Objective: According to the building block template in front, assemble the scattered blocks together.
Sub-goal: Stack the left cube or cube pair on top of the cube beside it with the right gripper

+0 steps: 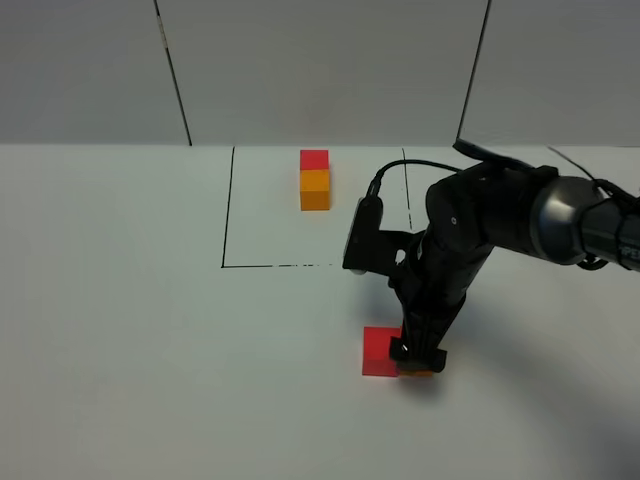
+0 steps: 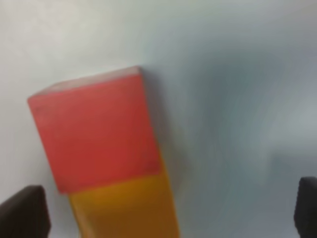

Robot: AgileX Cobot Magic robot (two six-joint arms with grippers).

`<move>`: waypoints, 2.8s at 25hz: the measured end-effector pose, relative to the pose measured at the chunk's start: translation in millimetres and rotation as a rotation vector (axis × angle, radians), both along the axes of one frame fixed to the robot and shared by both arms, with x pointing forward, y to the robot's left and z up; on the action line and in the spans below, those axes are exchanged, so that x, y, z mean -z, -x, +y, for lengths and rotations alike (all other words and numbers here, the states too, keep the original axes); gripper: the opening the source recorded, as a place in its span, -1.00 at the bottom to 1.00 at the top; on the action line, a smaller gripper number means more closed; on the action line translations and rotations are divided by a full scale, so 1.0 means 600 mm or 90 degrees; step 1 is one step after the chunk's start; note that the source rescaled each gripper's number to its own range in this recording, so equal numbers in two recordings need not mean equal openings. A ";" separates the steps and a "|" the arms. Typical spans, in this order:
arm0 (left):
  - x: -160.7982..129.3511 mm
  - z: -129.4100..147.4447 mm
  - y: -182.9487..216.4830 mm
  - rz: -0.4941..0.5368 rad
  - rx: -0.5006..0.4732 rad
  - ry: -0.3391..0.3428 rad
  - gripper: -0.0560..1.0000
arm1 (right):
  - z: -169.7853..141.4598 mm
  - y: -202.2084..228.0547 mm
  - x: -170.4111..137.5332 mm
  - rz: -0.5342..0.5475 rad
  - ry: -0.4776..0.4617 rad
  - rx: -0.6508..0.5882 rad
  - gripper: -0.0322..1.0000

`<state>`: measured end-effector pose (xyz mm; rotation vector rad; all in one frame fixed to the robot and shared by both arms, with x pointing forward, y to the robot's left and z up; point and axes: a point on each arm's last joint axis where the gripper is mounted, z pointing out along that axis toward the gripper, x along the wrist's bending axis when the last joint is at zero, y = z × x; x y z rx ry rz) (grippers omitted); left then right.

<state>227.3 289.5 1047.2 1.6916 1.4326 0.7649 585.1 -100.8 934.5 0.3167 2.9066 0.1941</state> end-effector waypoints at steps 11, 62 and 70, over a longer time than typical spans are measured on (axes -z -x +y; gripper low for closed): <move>0.000 0.000 0.000 0.000 0.000 0.000 0.41 | -0.060 0.061 -0.222 -0.104 -0.152 0.268 1.00; 0.000 0.000 0.000 0.000 0.000 0.000 0.41 | -0.004 0.001 -0.076 0.058 0.088 -0.013 1.00; 0.000 0.000 0.000 0.000 0.000 -0.001 0.41 | 0.011 -0.007 -0.045 0.062 0.065 -0.029 1.00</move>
